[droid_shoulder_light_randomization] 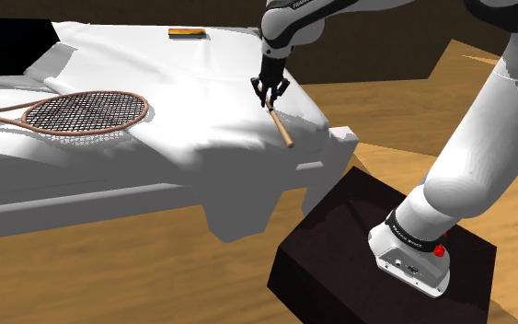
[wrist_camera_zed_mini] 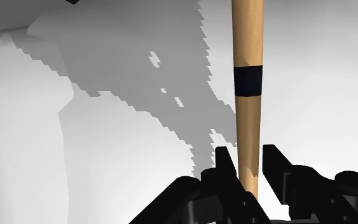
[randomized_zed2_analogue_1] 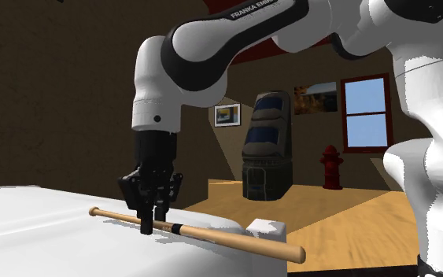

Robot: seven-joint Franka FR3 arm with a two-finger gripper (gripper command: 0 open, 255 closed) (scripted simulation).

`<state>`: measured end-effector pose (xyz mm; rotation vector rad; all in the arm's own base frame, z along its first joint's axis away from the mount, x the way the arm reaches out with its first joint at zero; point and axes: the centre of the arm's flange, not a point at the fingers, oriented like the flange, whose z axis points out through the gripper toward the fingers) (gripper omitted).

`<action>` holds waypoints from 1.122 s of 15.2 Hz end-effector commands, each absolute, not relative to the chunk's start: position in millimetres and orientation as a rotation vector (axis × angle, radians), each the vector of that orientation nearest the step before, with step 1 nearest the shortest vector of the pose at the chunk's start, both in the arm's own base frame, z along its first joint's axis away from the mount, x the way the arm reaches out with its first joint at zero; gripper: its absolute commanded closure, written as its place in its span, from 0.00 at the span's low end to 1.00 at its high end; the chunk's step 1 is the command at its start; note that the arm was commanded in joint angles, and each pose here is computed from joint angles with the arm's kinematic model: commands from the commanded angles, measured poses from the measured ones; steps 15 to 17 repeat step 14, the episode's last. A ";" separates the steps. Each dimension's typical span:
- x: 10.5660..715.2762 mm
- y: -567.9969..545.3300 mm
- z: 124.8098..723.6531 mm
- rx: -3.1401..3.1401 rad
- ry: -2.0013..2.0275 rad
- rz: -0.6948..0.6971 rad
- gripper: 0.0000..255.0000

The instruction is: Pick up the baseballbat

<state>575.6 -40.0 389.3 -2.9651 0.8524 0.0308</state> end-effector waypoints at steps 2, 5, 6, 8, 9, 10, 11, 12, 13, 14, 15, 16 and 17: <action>575.9 -39.9 403.5 -2.965 0.851 0.032 1.00; 575.9 -39.9 419.4 -2.965 0.851 0.032 1.00; 575.9 -39.9 424.6 -2.965 0.851 0.032 1.00; 575.9 -39.9 435.2 -2.965 0.851 0.032 1.00; 575.9 -39.9 440.5 -2.965 0.851 0.032 1.00; 575.9 -39.9 445.8 -2.965 0.851 0.032 1.00; 575.9 -39.9 451.0 -2.965 0.851 0.032 1.00; 575.9 -39.9 456.3 -2.965 0.851 0.032 1.00; 575.9 -39.9 457.1 -2.965 0.851 0.032 1.00; 575.9 -39.9 457.1 -2.965 0.851 0.032 1.00; 575.9 -39.9 457.1 -2.965 0.851 0.032 1.00; 575.9 -39.9 457.1 -2.965 0.851 0.032 1.00; 575.9 -39.9 457.1 -2.965 0.851 0.032 1.00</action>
